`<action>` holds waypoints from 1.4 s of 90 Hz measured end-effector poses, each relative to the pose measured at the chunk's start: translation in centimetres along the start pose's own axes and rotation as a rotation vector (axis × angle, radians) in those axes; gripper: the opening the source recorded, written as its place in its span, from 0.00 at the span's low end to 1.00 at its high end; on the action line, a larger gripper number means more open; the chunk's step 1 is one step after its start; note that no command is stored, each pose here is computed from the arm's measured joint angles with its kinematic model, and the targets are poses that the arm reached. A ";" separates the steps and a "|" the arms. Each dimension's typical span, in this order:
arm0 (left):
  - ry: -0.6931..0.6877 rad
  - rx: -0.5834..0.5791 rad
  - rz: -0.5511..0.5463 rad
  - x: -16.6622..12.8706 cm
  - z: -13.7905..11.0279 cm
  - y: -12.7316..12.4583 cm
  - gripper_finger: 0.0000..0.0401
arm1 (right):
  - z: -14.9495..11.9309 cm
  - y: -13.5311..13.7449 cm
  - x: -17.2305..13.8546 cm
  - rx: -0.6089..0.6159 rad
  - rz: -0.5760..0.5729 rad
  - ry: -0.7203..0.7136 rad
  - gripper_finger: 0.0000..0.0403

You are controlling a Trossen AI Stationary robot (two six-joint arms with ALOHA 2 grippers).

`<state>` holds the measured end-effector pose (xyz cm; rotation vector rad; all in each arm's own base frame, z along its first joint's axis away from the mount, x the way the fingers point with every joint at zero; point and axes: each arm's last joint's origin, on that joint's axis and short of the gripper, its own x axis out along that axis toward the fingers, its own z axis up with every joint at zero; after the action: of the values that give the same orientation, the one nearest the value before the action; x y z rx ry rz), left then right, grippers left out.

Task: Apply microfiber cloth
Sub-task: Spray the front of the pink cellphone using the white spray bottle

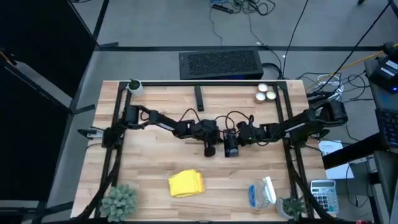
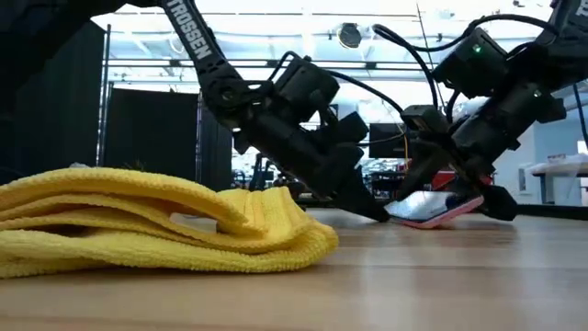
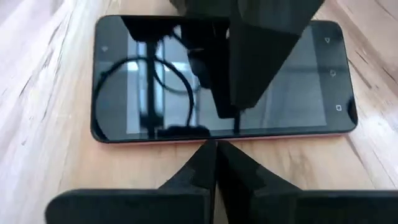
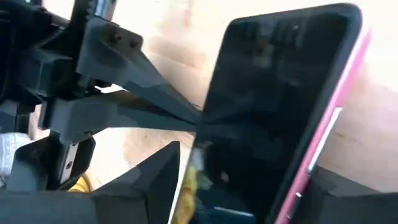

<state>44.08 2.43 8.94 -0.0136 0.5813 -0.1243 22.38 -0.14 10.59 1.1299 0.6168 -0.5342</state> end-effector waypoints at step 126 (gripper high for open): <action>-0.621 -0.133 -0.071 -13.6 10.2 -5.5 0.14 | 2.8 7.8 -12.8 -0.921 0.607 -0.791 0.02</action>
<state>37.76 -1.61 25.18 -0.1959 -0.0320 -0.1415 18.99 0.96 25.40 0.1369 -0.2019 -0.0915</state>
